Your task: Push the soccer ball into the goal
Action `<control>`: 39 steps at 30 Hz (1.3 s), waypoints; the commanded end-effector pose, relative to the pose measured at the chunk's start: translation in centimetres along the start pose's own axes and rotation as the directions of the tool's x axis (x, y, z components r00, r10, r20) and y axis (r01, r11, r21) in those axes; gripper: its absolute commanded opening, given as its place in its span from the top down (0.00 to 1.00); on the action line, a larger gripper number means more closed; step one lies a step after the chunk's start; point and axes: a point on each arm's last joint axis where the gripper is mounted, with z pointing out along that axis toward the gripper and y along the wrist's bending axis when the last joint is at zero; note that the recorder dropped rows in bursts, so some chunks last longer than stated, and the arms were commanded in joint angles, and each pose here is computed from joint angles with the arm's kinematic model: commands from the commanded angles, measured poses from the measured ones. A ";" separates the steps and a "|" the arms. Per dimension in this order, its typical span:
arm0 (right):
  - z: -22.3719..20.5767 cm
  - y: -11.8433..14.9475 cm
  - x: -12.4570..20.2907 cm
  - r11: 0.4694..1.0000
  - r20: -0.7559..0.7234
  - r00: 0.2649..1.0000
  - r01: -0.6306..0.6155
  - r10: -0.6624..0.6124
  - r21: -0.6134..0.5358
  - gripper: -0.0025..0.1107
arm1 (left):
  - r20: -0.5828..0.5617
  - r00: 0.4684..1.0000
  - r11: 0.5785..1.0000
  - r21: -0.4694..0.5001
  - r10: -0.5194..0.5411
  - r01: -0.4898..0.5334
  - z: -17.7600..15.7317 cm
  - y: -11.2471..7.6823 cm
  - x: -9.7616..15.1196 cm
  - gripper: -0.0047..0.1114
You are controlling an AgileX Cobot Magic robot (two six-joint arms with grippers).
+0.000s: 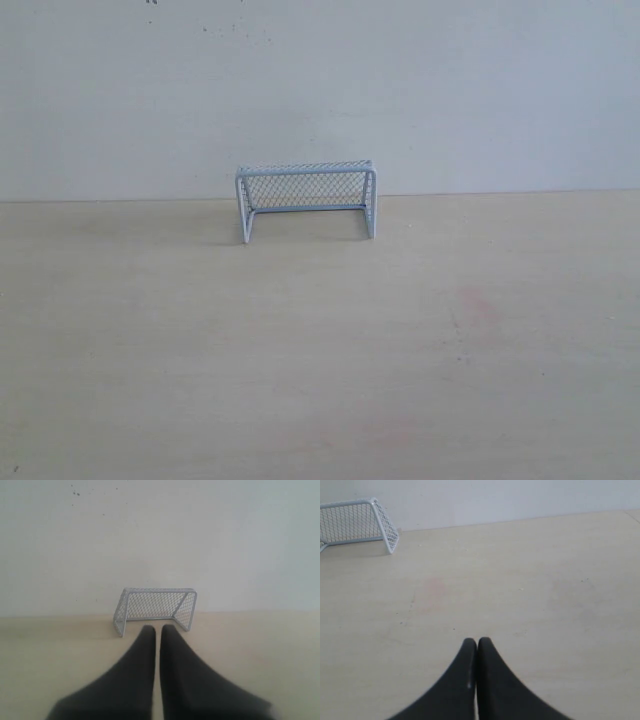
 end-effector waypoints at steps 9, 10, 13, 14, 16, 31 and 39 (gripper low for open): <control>0.0 0.0 -0.1 1.000 0.010 1.000 0.003 -0.003 0.003 0.98 | -0.047 0.996 0.997 -0.013 0.070 -0.071 0.0 0.2 0.6 0.92; 0.0 0.0 -0.1 1.000 0.010 1.000 0.003 -0.003 0.003 0.98 | -0.048 0.996 0.997 -0.024 0.070 -0.071 0.0 0.2 0.6 0.92; 0.0 0.0 -0.1 1.000 0.010 1.000 0.003 -0.003 0.003 0.98 | -0.043 0.997 0.995 -0.081 0.058 -0.061 0.0 0.5 0.5 0.92; 0.0 0.0 -0.1 1.000 0.010 1.000 0.003 -0.003 0.003 0.98 | -0.039 0.998 0.993 -0.104 0.045 -0.049 0.0 0.7 0.5 0.92; 0.0 0.0 -0.1 1.000 0.010 1.000 0.003 -0.003 0.003 0.98 | -0.072 0.997 0.988 -0.148 0.033 -0.044 -0.1 0.9 0.8 0.92; 0.0 0.0 -0.1 1.000 0.010 1.000 0.003 -0.003 0.003 0.98 | -0.301 0.947 0.959 -0.218 0.109 -0.180 -0.6 1.8 2.7 0.92; 0.0 0.0 -0.1 1.000 0.010 1.000 0.003 -0.003 0.003 0.98 | -0.301 0.947 0.959 -0.218 0.109 -0.180 -0.6 1.8 2.7 0.92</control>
